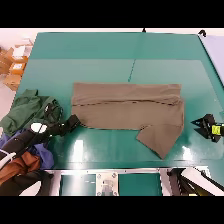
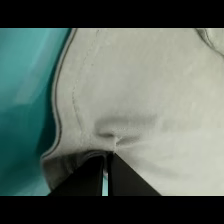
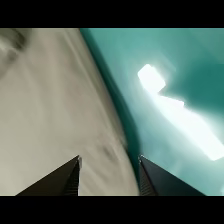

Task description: Fold the shirts.

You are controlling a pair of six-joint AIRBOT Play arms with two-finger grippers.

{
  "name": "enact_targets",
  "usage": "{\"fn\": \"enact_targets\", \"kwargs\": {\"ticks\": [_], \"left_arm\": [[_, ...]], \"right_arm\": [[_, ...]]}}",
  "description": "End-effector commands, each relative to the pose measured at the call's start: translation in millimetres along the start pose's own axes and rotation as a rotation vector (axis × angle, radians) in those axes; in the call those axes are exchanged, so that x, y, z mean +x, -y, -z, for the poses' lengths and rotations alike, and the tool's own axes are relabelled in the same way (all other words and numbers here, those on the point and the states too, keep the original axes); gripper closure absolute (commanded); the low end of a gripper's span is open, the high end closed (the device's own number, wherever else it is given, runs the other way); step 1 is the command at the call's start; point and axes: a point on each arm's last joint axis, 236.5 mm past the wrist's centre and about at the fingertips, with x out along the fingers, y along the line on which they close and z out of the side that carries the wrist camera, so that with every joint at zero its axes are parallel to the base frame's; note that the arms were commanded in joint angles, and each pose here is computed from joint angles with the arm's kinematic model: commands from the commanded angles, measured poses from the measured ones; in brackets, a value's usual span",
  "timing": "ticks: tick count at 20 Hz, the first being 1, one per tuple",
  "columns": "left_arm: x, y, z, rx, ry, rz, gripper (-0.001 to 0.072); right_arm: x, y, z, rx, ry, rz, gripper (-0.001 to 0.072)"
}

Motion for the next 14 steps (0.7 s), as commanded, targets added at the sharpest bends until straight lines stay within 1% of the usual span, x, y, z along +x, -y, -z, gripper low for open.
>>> {"fn": "enact_targets", "kwargs": {"ticks": [1,2,4,6,9,10,13,14], "left_arm": [[-0.5,9.8,6.0,0.043,-0.033,0.028,0.0675],[-0.6,10.2,7.9,0.052,-0.041,0.03,0.0675],[-0.7,10.2,9.3,0.052,-0.047,0.031,0.0676],[-0.8,10.5,7.3,0.061,-0.041,0.029,0.0676],[-0.8,9.7,7.9,0.069,-0.043,0.026,0.0676],[-0.8,9.7,8.1,0.068,-0.044,0.026,0.0676],[-0.8,9.8,8.6,0.068,-0.046,0.026,0.0675],[-1.0,10.3,10.7,0.069,-0.055,0.028,0.0675]], "right_arm": [[-8.3,46.8,40.8,0.104,-0.141,0.21,0.0282],[-5.3,48.0,46.6,0.114,-0.152,0.209,0.0282],[12.7,34.6,57.2,0.149,-0.166,0.131,0.0282],[39.0,18.6,66.9,0.136,-0.166,0.066,0.0282],[73.8,10.0,88.7,0.095,-0.192,0.065,0.0283],[79.3,7.8,91.0,0.075,-0.19,0.069,0.0295],[81.5,1.8,91.6,0.038,-0.191,0.071,0.0434],[80.0,0.3,93.8,0.024,-0.205,0.067,0.0547]]}}
